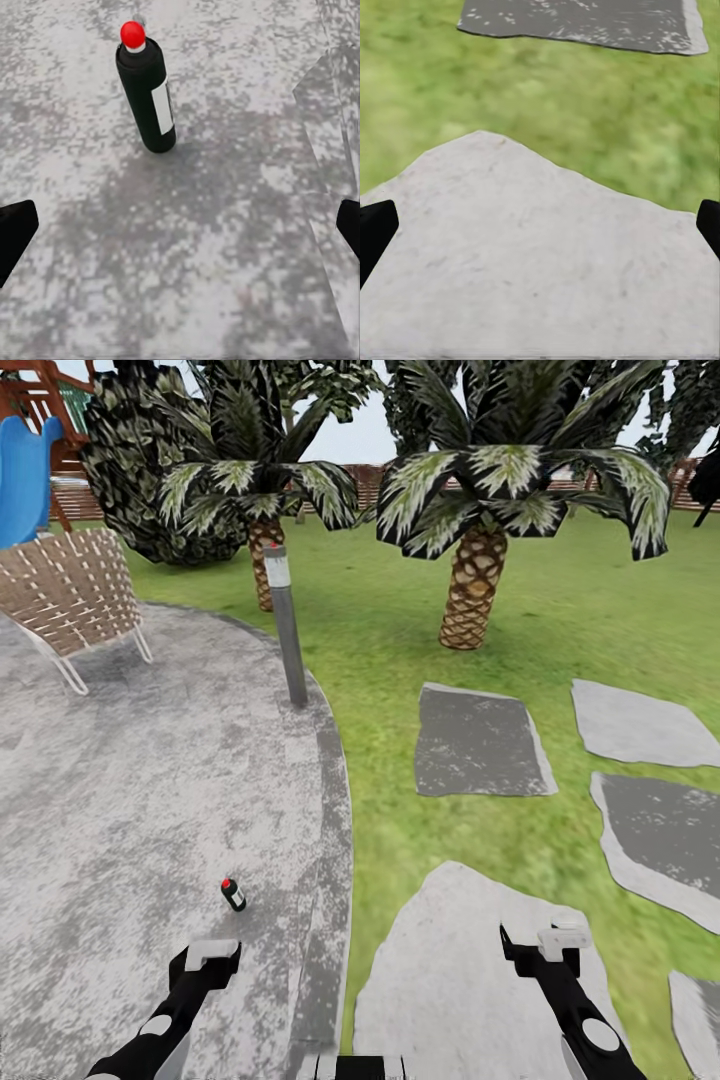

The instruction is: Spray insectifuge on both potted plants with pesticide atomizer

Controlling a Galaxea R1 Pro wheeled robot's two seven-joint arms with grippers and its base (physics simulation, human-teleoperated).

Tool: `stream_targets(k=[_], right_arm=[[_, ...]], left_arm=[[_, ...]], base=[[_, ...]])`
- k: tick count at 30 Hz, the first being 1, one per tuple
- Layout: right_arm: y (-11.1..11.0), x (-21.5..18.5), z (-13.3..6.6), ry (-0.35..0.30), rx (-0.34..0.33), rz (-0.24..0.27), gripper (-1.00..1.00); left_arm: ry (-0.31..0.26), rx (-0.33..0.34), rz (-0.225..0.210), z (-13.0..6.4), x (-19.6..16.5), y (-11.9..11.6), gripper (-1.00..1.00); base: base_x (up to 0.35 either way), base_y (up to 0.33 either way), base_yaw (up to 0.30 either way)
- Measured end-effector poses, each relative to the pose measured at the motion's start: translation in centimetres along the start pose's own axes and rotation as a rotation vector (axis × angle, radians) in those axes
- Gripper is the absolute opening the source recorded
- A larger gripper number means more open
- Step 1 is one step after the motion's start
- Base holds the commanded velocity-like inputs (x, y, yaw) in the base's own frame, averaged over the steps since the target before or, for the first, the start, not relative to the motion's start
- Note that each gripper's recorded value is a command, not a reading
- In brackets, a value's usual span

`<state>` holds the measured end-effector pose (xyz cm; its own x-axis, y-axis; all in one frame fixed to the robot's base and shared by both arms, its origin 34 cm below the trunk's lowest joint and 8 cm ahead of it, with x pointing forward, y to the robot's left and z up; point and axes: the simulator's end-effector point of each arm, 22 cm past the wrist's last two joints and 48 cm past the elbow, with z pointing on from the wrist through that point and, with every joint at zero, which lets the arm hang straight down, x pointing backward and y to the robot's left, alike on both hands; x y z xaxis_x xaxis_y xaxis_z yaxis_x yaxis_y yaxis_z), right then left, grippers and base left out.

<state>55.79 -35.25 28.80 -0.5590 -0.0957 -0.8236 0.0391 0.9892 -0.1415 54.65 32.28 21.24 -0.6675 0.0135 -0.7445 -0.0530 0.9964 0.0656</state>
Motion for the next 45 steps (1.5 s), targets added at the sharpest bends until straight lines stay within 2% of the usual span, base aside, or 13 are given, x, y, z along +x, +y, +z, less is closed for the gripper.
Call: stream_targets(k=[16,22,45], right_arm=[[0.4,3.9,0.5,0.072,-0.006,-0.008,1.00],[0.4,3.9,0.5,0.072,-0.006,-0.008,1.00],[0.4,3.9,0.5,0.071,-0.006,-0.008,1.00]], left_arm=[[0.072,0.001,0.006,0.6,4.1,-0.1,1.00],[0.070,-0.002,0.007,0.6,4.0,0.0,1.00],[0.070,-0.006,0.006,0.6,4.1,0.1,1.00]], base=[[0.000,0.000,0.000],[0.008,0.001,0.000],[0.144,0.076,0.000]])
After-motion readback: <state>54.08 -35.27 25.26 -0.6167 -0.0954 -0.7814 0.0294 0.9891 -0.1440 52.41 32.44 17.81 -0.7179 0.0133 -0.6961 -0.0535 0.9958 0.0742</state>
